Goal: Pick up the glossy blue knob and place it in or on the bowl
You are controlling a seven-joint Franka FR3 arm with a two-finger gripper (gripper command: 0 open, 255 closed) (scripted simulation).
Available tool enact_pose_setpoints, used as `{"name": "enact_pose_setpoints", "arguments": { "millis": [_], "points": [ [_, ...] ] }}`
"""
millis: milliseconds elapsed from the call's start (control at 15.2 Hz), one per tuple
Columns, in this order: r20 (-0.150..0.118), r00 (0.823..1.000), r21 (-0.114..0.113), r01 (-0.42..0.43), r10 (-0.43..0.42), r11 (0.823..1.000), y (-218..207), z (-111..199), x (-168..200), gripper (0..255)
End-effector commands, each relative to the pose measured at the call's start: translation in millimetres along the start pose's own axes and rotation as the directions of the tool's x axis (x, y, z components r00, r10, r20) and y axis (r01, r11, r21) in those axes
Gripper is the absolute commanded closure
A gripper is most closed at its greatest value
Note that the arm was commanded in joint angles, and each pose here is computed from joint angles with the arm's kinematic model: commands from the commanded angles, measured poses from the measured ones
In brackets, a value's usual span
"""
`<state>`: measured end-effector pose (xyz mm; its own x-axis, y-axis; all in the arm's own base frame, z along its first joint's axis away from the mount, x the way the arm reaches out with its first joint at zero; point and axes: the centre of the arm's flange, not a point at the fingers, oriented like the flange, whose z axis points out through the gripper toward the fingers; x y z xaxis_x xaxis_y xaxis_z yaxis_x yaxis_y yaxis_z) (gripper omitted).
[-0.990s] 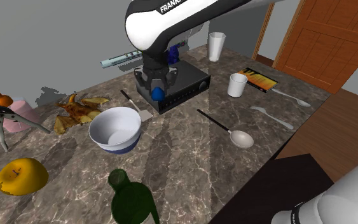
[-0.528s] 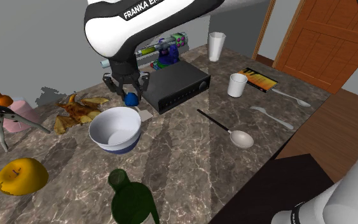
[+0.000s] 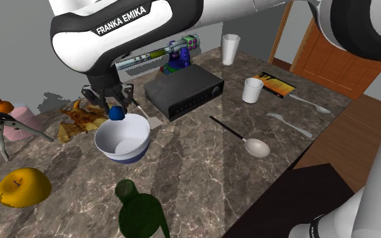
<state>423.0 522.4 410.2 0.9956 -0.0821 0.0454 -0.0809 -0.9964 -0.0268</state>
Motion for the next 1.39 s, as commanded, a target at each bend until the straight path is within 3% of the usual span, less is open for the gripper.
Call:
{"name": "enact_pose_setpoints", "arguments": {
  "millis": [0,726,1188,1254,1320],
  "points": [
    [0.000,1.000,0.000,-0.001,0.001,1.000,-2,9,-1,255],
    [0.000,1.000,0.000,-0.001,0.001,1.000,0,66,-3,255],
    [0.000,1.000,0.000,-0.001,0.001,1.000,0,66,-3,255],
    [0.000,1.000,0.000,-0.001,0.001,1.000,0,66,-3,0],
    [0.000,1.000,0.000,-0.001,0.001,1.000,0,66,-3,0]
  ]
}}
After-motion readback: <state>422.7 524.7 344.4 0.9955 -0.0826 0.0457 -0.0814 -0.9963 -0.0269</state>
